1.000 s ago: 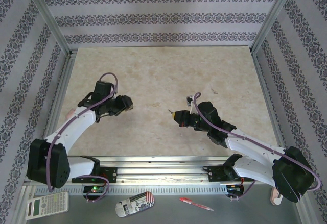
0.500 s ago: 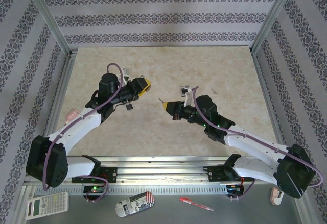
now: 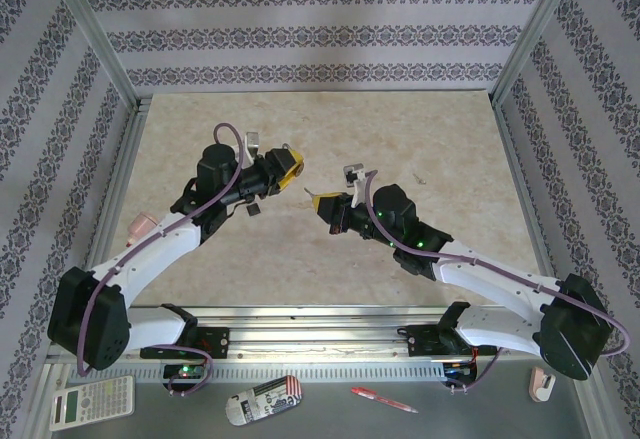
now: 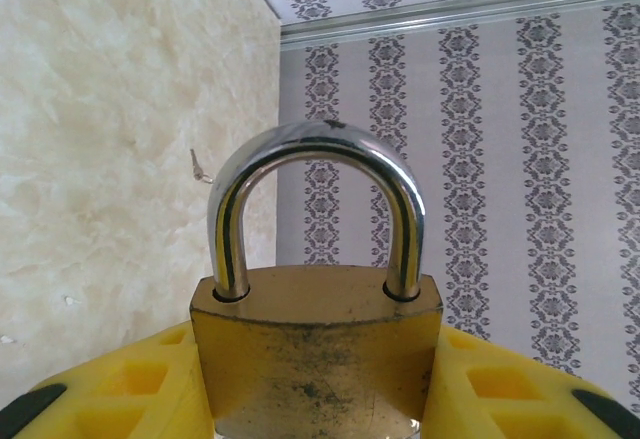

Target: Unlock with the key

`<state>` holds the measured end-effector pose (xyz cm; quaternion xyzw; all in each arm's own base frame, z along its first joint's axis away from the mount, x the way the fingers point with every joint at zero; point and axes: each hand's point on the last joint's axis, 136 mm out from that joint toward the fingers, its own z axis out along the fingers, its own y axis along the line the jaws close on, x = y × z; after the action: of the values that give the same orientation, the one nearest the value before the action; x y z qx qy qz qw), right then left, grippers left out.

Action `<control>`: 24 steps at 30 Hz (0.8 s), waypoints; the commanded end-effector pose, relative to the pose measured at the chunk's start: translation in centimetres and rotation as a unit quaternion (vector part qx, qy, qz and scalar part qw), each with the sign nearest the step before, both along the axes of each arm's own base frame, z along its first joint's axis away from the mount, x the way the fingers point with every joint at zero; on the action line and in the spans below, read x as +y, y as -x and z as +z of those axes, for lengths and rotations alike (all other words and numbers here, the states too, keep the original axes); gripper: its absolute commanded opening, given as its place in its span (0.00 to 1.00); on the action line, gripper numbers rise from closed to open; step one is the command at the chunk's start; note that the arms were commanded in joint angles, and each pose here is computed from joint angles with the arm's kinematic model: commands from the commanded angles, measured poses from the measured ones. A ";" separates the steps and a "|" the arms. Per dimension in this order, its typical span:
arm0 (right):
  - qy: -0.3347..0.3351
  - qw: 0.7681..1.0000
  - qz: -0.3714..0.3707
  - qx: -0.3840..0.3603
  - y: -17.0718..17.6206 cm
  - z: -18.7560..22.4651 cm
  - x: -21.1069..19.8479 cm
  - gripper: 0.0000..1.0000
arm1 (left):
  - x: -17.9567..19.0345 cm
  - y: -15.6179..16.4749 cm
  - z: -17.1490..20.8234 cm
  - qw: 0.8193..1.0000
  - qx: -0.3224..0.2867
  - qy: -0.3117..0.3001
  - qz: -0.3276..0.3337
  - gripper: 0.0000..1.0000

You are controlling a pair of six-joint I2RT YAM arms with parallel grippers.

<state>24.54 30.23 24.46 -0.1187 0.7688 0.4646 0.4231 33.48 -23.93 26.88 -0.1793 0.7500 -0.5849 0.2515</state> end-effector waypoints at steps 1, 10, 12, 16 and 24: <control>-0.016 0.999 -0.008 -0.029 -0.4 2.3 0.3 0.00 | -0.3 0.4 3.5 0.998 -0.060 0.034 -0.004 0.00; 0.035 0.999 -0.032 -0.007 -0.8 0.2 -0.7 0.00 | -0.2 1.4 -2.0 0.996 -0.028 -0.078 -0.034 0.00; 0.051 0.998 -0.046 0.000 -0.7 -0.6 -1.7 0.00 | 0.4 2.5 -5.3 0.987 -0.002 -0.155 -0.051 0.00; 0.085 0.994 -0.062 0.009 -0.3 -1.5 -3.6 0.00 | 1.5 5.7 -13.3 0.955 0.099 -0.257 -0.109 0.00; 0.107 0.992 -0.072 0.012 0.6 -1.4 -5.4 0.00 | 5.4 11.6 -22.0 0.841 0.215 -0.451 -0.207 0.00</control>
<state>23.73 25.90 23.01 -0.1050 0.8194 0.3717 0.4236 23.53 -20.25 5.05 -0.0717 0.9680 -0.2382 0.0345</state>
